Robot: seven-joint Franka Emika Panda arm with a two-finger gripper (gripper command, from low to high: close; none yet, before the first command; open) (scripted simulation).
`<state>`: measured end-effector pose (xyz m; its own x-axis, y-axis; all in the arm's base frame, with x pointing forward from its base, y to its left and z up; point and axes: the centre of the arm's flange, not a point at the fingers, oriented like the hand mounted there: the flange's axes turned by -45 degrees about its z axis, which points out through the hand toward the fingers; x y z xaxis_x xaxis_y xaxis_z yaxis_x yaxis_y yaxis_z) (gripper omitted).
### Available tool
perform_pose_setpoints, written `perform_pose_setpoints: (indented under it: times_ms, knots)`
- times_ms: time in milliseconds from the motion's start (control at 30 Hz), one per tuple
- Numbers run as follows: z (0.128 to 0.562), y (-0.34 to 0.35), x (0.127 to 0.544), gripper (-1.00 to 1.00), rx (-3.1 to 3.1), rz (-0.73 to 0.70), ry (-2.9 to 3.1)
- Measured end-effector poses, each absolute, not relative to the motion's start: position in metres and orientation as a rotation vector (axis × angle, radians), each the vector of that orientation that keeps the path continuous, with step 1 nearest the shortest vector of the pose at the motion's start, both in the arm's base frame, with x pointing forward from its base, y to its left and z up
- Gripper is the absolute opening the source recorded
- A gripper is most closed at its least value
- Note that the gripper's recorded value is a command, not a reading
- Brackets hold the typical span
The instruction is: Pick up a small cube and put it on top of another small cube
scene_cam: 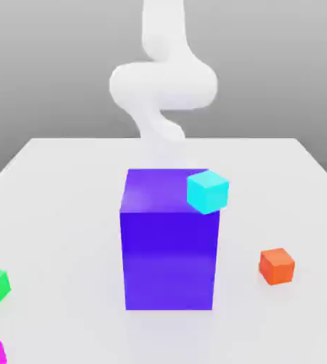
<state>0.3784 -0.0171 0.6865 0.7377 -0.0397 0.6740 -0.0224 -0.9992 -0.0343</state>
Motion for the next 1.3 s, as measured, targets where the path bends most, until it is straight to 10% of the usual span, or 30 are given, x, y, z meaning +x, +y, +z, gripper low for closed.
perform_pose_setpoints:
  times_ms: [533, 1200, 1233, 1300]
  knots:
    - [0.47, -0.144, 0.519, 0.0, -2.992, -0.568, 0.319]
    - [0.145, -0.287, 0.501, 0.0, -3.077, -0.003, 0.634]
    - [0.134, -0.287, 0.501, -1.0, -3.077, -0.001, 0.635]
    - [0.134, -0.287, 0.501, -1.0, -3.077, -0.001, 0.635]
